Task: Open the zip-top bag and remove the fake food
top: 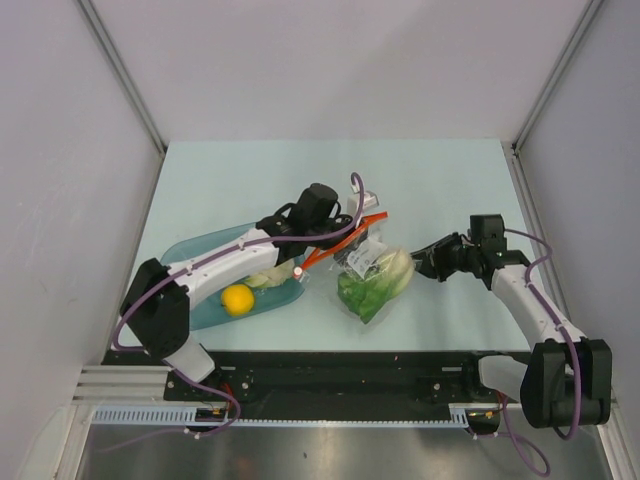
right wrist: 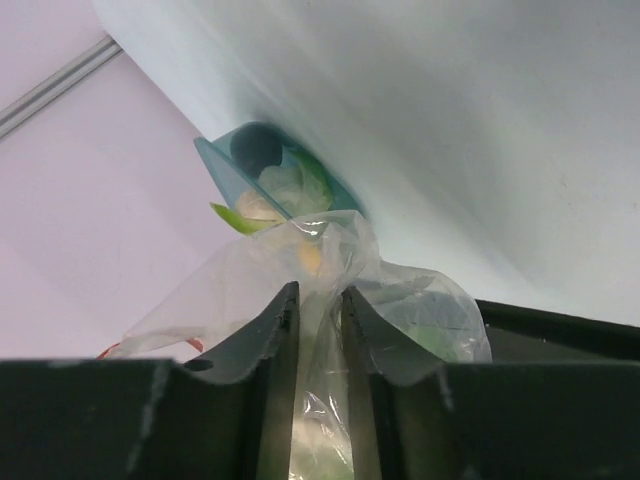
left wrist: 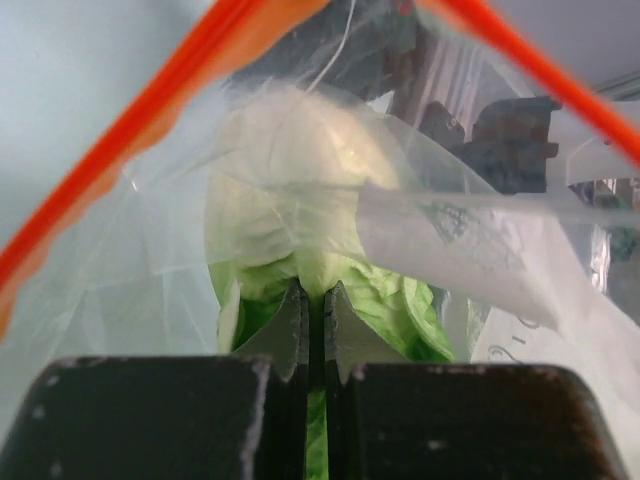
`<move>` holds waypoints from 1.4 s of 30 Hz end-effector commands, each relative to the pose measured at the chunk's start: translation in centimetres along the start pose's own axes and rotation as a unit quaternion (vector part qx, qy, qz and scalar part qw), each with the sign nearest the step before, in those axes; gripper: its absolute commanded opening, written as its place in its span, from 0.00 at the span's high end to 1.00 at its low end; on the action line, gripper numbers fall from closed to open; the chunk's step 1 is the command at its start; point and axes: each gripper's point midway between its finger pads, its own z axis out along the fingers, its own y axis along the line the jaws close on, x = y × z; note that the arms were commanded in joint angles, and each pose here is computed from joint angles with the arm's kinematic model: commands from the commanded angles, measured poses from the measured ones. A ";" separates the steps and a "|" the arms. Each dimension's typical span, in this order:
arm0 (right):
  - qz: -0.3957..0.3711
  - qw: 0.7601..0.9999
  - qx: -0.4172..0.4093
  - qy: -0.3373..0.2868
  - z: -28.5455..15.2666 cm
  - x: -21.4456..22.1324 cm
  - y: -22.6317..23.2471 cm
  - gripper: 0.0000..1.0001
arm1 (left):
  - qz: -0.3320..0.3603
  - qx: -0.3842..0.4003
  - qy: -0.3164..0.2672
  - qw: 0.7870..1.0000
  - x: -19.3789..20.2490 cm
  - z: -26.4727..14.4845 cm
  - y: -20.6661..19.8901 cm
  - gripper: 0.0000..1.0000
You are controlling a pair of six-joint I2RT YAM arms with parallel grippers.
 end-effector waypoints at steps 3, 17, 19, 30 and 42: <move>0.033 0.999 0.000 -0.023 -0.2 -0.9 -1.2 0.88 | 0.035 -0.002 -0.063 0.997 -2.8 -1.7 -1.4 1.00; -0.002 0.999 0.035 -0.002 1.2 -3.8 -5.6 1.00 | 0.041 -0.116 -0.185 0.975 -5.6 -10.2 -1.7 1.00; -0.013 0.999 0.035 0.008 1.3 -3.7 -5.6 1.00 | 0.041 -0.125 -0.202 0.971 -6.8 -11.2 -1.9 1.00; -0.050 0.998 0.036 0.004 1.4 -4.6 -4.8 1.00 | 0.030 -0.131 -0.342 0.930 -11.8 -15.1 -3.1 1.00; -0.190 0.977 0.097 0.018 1.8 -3.6 -3.5 1.00 | 0.068 -0.105 -0.348 0.929 -16.9 -11.7 -2.1 1.00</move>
